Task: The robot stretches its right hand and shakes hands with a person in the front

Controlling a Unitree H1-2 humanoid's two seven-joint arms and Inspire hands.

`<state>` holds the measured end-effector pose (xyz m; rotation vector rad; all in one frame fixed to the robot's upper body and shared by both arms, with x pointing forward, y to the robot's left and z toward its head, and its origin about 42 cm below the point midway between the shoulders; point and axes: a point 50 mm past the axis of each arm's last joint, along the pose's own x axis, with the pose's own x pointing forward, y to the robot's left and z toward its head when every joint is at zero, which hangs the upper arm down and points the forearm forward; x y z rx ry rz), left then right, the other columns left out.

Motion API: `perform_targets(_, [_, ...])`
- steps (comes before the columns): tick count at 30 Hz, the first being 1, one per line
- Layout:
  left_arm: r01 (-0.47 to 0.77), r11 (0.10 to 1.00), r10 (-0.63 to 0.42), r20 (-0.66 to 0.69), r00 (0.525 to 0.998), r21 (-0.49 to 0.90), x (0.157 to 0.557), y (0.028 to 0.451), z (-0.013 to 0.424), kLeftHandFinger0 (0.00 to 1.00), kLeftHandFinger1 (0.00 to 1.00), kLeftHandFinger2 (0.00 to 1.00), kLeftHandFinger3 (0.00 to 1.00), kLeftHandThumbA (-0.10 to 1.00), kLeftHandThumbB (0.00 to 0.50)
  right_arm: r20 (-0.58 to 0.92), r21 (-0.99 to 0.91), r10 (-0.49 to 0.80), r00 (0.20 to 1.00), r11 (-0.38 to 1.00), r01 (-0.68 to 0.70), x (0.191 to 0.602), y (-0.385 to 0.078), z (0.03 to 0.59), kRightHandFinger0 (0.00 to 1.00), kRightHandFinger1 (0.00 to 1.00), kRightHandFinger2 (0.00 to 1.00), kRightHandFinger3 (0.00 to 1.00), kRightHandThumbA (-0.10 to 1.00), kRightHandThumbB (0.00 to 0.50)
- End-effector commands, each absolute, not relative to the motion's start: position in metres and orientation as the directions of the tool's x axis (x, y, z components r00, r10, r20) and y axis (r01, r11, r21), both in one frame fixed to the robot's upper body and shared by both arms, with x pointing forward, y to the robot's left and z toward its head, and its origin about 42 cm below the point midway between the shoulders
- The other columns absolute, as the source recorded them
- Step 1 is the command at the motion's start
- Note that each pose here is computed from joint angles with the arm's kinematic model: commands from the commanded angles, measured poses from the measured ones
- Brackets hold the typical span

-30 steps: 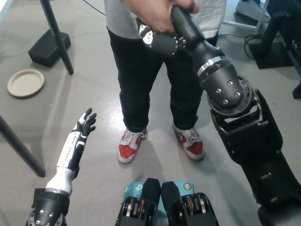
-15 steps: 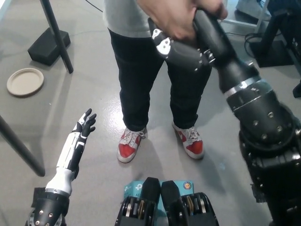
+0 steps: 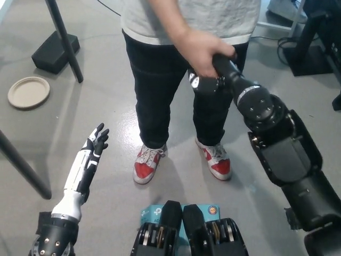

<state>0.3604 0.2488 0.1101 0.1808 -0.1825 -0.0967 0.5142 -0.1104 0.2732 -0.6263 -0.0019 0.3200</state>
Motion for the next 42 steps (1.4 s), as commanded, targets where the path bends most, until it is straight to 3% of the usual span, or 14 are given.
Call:
perform_targets(1, [0.084, 0.969, -0.14, 0.235, 0.962, 0.234, 0.372, 0.252, 0.134, 1.0, 1.0, 1.0, 1.0, 1.0, 0.114, 0.084, -0.61, 0.27, 0.959, 0.775, -0.165, 0.549, -0.098, 0.317, 1.0, 1.0, 1.0, 1.0, 0.28, 0.24])
perform_targets(4, [0.081, 0.967, -0.142, 0.242, 0.96, 0.243, 0.371, 0.253, 0.135, 1.0, 1.0, 1.0, 1.0, 1.0, 0.122, 0.103, -0.62, 0.283, 0.953, 0.768, -0.161, 0.547, -0.096, 0.319, 1.0, 1.0, 1.0, 1.0, 0.35, 0.264])
perform_targets(6, [0.079, 0.969, -0.137, 0.243, 0.96, 0.232, 0.371, 0.253, 0.134, 1.0, 1.0, 1.0, 1.0, 1.0, 0.13, 0.11, -0.622, 0.327, 0.939, 0.759, -0.191, 0.541, -0.095, 0.326, 1.0, 1.0, 1.0, 1.0, 0.54, 0.37])
perform_targets(8, [0.079, 0.97, -0.136, 0.243, 0.96, 0.231, 0.372, 0.253, 0.134, 1.0, 1.0, 1.0, 1.0, 1.0, 0.131, 0.111, -0.622, 0.33, 0.937, 0.759, -0.194, 0.54, -0.095, 0.326, 1.0, 1.0, 1.0, 1.0, 0.59, 0.405])
perform_targets(9, [0.081, 0.971, -0.136, 0.241, 0.961, 0.223, 0.371, 0.253, 0.134, 1.0, 1.0, 1.0, 1.0, 0.99, 0.125, 0.114, -0.646, 0.365, 0.924, 0.734, -0.211, 0.536, -0.096, 0.33, 1.0, 1.0, 1.0, 1.0, 0.73, 0.481])
perform_targets(10, [0.084, 0.974, -0.135, 0.239, 0.962, 0.212, 0.371, 0.252, 0.133, 1.0, 1.0, 1.0, 1.0, 0.99, 0.124, 0.113, -0.682, 0.417, 0.902, 0.693, -0.235, 0.53, -0.097, 0.334, 1.0, 1.0, 1.0, 1.0, 0.79, 0.499])
perform_targets(12, [0.089, 0.974, -0.139, 0.238, 0.961, 0.207, 0.371, 0.252, 0.133, 1.0, 1.0, 1.0, 1.0, 0.98, 0.12, 0.138, -0.71, 0.458, 0.878, 0.664, -0.235, 0.515, -0.101, 0.343, 1.0, 1.0, 1.0, 1.0, 0.9, 0.5])
perform_targets(17, [0.085, 0.975, -0.135, 0.244, 0.96, 0.205, 0.374, 0.252, 0.136, 1.0, 1.0, 1.0, 1.0, 0.96, 0.108, 0.179, -0.696, 0.516, 0.838, 0.669, -0.263, 0.494, -0.113, 0.357, 1.0, 1.0, 1.0, 1.0, 0.95, 0.5])
perform_targets(28, [0.088, 0.976, -0.137, 0.249, 0.959, 0.2, 0.376, 0.255, 0.136, 1.0, 1.0, 1.0, 1.0, 0.95, 0.106, 0.33, -0.604, 0.538, 0.776, 0.752, -0.265, 0.424, -0.151, 0.382, 1.0, 1.0, 1.0, 1.0, 0.88, 0.5])
perform_targets(30, [0.085, 0.978, -0.13, 0.242, 0.962, 0.188, 0.375, 0.256, 0.133, 1.0, 1.0, 1.0, 1.0, 0.95, 0.101, 0.439, -0.521, 0.462, 0.771, 0.829, -0.201, 0.395, -0.183, 0.365, 1.0, 1.0, 1.0, 1.0, 0.92, 0.5])
perform_targets(38, [0.09, 0.979, -0.132, 0.232, 0.964, 0.182, 0.37, 0.256, 0.128, 1.0, 1.0, 1.0, 1.0, 0.94, 0.102, 0.374, -0.34, 0.33, 0.866, 0.918, -0.203, 0.389, -0.229, 0.278, 1.0, 1.0, 1.0, 1.0, 1.0, 0.498])
perform_targets(40, [0.086, 0.98, -0.127, 0.228, 0.965, 0.182, 0.37, 0.257, 0.128, 1.0, 1.0, 1.0, 1.0, 0.94, 0.099, 0.337, -0.308, 0.306, 0.891, 0.93, -0.203, 0.39, -0.237, 0.256, 1.0, 1.0, 1.0, 1.0, 0.93, 0.441])
perform_targets(41, [0.086, 0.98, -0.126, 0.228, 0.966, 0.177, 0.37, 0.256, 0.128, 1.0, 1.0, 1.0, 1.0, 0.93, 0.1, 0.298, -0.299, 0.284, 0.911, 0.935, -0.194, 0.391, -0.243, 0.24, 1.0, 1.0, 1.0, 1.0, 0.89, 0.369])
perform_targets(42, [0.083, 0.98, -0.124, 0.23, 0.965, 0.181, 0.369, 0.255, 0.127, 1.0, 1.0, 1.0, 1.0, 0.93, 0.099, 0.277, -0.286, 0.274, 0.921, 0.939, -0.194, 0.392, -0.246, 0.229, 1.0, 1.0, 1.0, 1.0, 0.91, 0.413])
